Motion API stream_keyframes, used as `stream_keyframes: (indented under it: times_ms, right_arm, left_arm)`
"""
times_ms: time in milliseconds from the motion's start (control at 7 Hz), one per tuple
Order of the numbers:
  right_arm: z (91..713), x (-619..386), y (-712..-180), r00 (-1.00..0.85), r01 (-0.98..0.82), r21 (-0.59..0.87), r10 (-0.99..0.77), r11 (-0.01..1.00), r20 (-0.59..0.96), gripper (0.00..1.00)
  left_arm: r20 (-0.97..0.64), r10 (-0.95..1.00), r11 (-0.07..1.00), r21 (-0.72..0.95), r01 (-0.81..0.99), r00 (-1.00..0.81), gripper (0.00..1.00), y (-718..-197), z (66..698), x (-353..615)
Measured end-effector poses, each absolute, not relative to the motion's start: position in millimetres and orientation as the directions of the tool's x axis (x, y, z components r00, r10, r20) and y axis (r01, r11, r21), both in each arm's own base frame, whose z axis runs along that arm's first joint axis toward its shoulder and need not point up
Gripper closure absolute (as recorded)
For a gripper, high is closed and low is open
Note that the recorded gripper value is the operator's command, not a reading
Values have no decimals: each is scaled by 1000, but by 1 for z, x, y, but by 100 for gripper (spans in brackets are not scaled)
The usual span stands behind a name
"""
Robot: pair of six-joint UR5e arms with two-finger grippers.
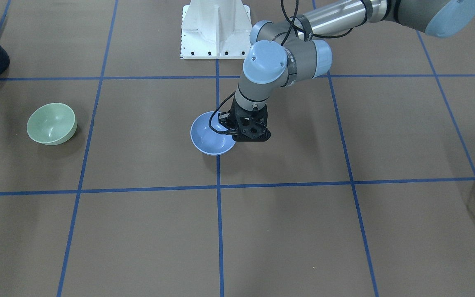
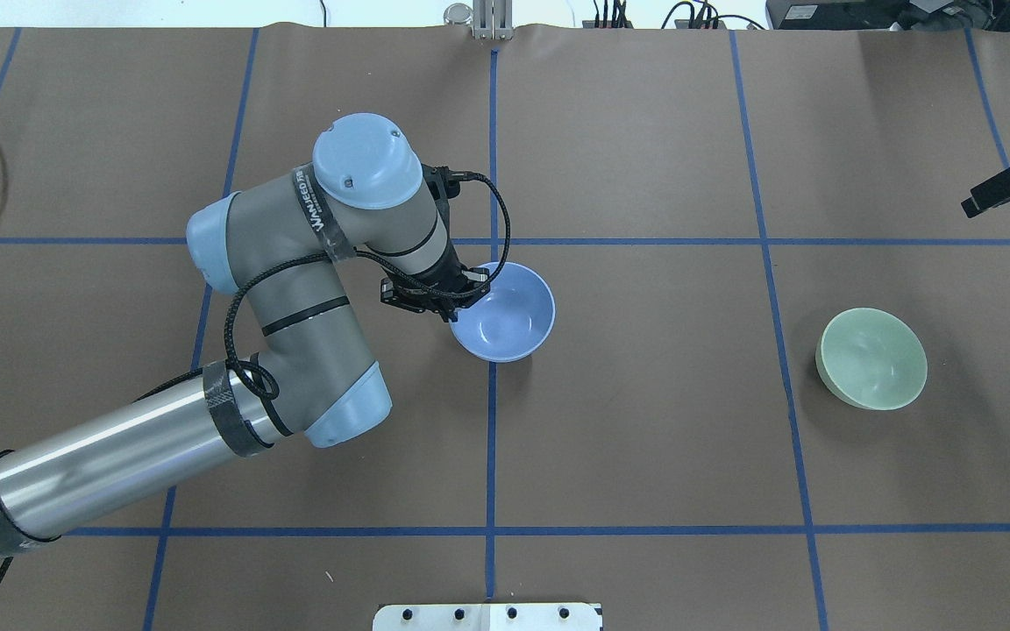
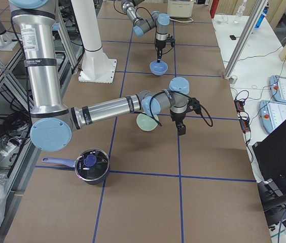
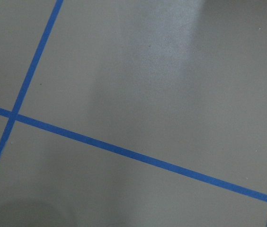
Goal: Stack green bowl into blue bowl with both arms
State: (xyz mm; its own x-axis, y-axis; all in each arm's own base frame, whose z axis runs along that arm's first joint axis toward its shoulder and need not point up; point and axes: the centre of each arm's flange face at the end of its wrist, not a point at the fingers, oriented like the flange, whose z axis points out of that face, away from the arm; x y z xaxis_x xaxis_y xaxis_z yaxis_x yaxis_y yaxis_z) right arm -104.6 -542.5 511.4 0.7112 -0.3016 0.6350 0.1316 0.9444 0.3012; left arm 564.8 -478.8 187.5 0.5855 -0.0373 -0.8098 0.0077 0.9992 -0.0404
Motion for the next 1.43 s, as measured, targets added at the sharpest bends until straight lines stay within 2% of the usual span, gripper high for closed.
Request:
stream_keyframes:
  times_ms: [714, 857, 1000, 1143, 1429]
  right_arm:
    - [510, -105, -542, 710, 130, 301, -301, 945, 637, 0]
    - [509, -105, -542, 710, 126, 299, -296, 946, 639, 0]
    - [508, -106, -542, 710, 123, 299, -295, 946, 640, 0]
    - [507, -107, -542, 709, 123, 299, -295, 946, 640, 0]
    - [506, -108, -542, 709, 123, 299, -295, 946, 641, 0]
  left_arm:
    - [-804, -17, 1000, -12, 13, 594, 100, -472, 206, 569]
    - [-808, -12, 1000, -6, 12, 590, 91, -471, 213, 568]
    - [-810, -8, 1000, -2, 11, 586, 42, -471, 214, 568]
    - [-813, -6, 1000, 0, 10, 583, 2, -470, 213, 568]
    - [-819, 1, 1000, 10, 13, 573, 2, -469, 209, 564]
